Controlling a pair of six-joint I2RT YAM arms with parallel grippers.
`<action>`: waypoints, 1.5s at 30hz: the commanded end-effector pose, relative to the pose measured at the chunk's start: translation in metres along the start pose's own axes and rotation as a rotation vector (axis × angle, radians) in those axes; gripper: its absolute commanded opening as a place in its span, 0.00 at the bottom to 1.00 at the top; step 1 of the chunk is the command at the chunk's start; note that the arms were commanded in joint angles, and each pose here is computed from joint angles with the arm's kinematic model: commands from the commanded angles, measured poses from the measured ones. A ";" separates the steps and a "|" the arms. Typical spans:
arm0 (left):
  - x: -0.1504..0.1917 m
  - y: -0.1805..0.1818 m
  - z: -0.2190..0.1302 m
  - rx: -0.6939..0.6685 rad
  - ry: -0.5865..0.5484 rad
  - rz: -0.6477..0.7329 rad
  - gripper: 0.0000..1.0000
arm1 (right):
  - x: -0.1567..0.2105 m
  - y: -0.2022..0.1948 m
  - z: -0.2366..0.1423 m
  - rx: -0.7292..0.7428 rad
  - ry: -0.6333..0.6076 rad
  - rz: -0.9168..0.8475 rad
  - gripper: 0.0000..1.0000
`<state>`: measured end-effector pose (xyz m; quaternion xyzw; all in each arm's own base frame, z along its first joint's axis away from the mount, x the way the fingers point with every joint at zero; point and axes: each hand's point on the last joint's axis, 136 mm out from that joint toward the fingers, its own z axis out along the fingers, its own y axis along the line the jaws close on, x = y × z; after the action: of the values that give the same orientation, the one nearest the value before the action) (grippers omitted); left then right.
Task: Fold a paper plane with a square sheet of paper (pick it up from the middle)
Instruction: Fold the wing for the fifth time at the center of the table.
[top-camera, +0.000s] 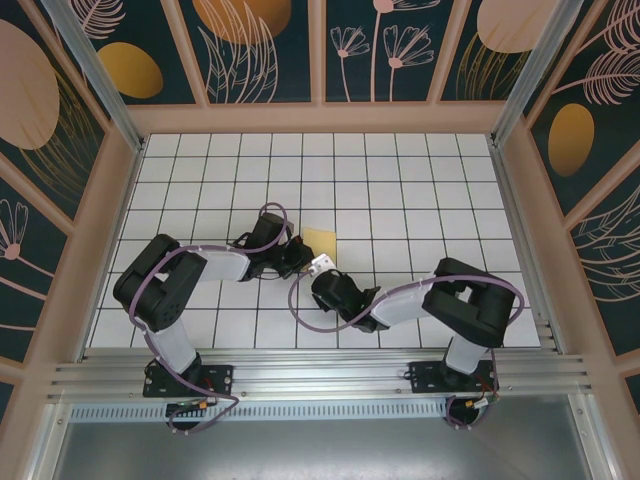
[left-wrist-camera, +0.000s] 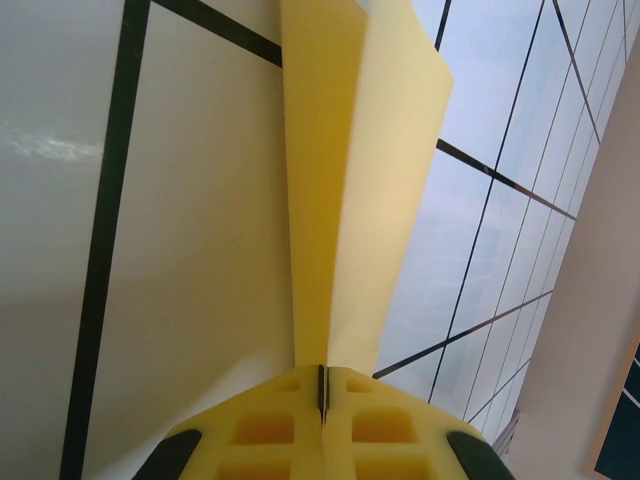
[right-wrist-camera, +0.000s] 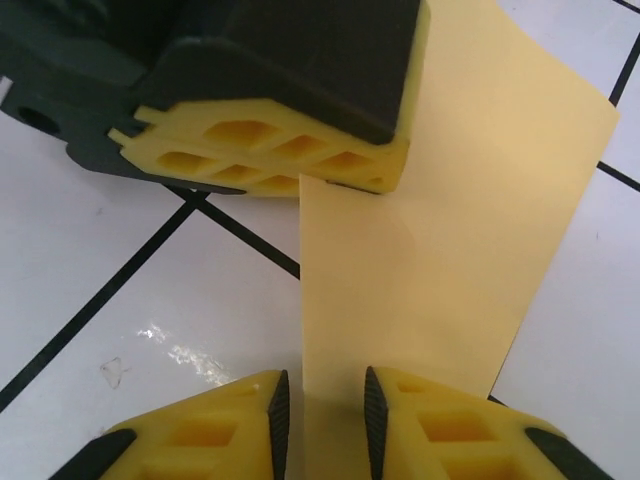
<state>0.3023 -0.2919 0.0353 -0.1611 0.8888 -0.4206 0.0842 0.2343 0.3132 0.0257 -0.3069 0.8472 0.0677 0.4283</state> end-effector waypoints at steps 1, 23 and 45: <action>-0.003 -0.010 0.000 0.009 -0.009 0.015 0.05 | -0.015 -0.001 0.005 0.072 -0.047 -0.060 0.27; -0.001 -0.008 0.002 -0.008 0.002 0.020 0.06 | -0.015 -0.007 0.004 0.169 -0.074 -0.162 0.29; -0.003 -0.007 -0.002 -0.032 -0.010 0.038 0.18 | -0.009 -0.013 0.009 0.217 -0.061 -0.146 0.01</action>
<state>0.3062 -0.2923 0.0369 -0.1579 0.8938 -0.4099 0.0909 0.2490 0.3069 0.0260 -0.3328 0.8115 -0.0463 0.4780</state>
